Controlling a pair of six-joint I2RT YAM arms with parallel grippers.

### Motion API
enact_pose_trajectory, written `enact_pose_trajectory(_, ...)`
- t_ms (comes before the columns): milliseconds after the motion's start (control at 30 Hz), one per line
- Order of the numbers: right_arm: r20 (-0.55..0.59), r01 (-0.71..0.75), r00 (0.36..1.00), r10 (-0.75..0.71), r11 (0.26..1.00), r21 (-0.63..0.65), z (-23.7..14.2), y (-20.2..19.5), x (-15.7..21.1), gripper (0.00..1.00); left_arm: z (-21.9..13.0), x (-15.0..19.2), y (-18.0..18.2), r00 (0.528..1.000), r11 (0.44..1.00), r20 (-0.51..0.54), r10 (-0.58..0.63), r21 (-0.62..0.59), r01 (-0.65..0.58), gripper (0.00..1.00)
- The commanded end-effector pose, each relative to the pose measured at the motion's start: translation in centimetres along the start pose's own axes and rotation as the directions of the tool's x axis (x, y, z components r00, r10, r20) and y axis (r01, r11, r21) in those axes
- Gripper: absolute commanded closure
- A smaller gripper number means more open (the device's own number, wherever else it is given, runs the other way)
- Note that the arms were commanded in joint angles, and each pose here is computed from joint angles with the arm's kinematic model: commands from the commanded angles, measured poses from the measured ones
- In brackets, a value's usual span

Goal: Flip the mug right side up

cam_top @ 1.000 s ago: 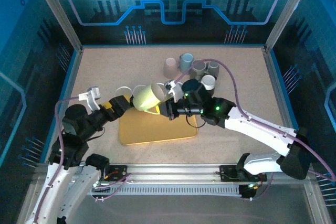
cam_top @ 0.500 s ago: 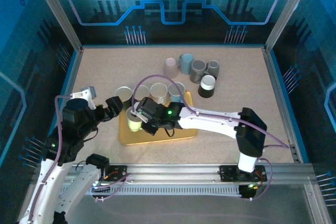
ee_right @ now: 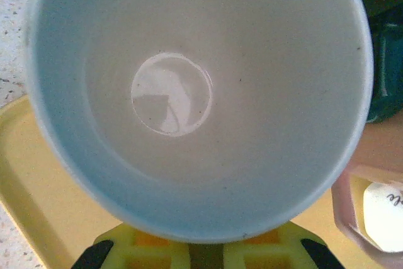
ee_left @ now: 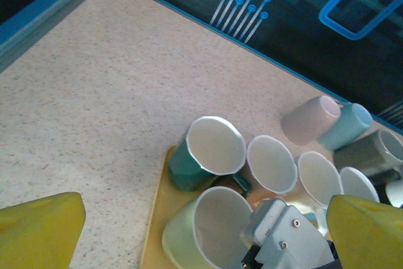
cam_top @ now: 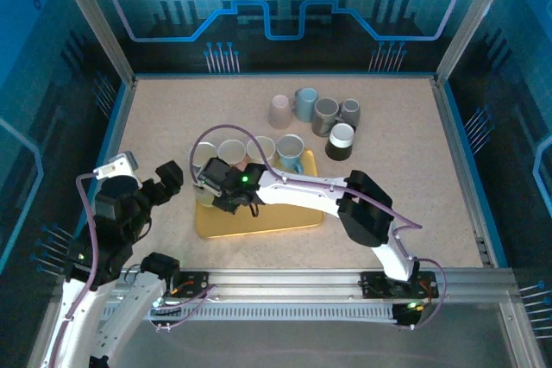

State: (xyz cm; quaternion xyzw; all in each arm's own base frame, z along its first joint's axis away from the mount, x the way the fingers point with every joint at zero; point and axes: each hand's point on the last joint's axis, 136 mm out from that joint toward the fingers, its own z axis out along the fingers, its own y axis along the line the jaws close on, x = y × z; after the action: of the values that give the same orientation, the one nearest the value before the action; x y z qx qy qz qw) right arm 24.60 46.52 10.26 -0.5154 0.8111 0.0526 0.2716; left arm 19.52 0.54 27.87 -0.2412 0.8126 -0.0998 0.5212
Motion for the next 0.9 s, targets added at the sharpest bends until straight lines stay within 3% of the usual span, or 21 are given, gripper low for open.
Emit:
enact_pose_trajectory(0, 0.063, 0.017, 0.998, -0.020, 0.999, 0.042, -0.7, -0.7, -2.7, 1.00, -0.1, -0.4, 1.7, 0.999, 0.996, 0.036, -0.024, -0.086, 0.027, 0.01)
enact_pose_trajectory(600, 0.017, 0.063, 0.998, -0.066, 0.989, 0.136, 1.7, -1.8, -3.2, 0.92, 0.2, -0.2, 1.5, 0.999, 0.996, 0.030, -0.020, -0.082, 0.023, 0.01)
enact_pose_trajectory(867, 0.022, 0.052, 0.998, -0.056, 0.990, 0.130, 1.8, -1.6, -3.3, 0.72, 0.3, -0.2, 1.4, 1.000, 0.996, 0.027, -0.015, -0.083, 0.017, 0.01)
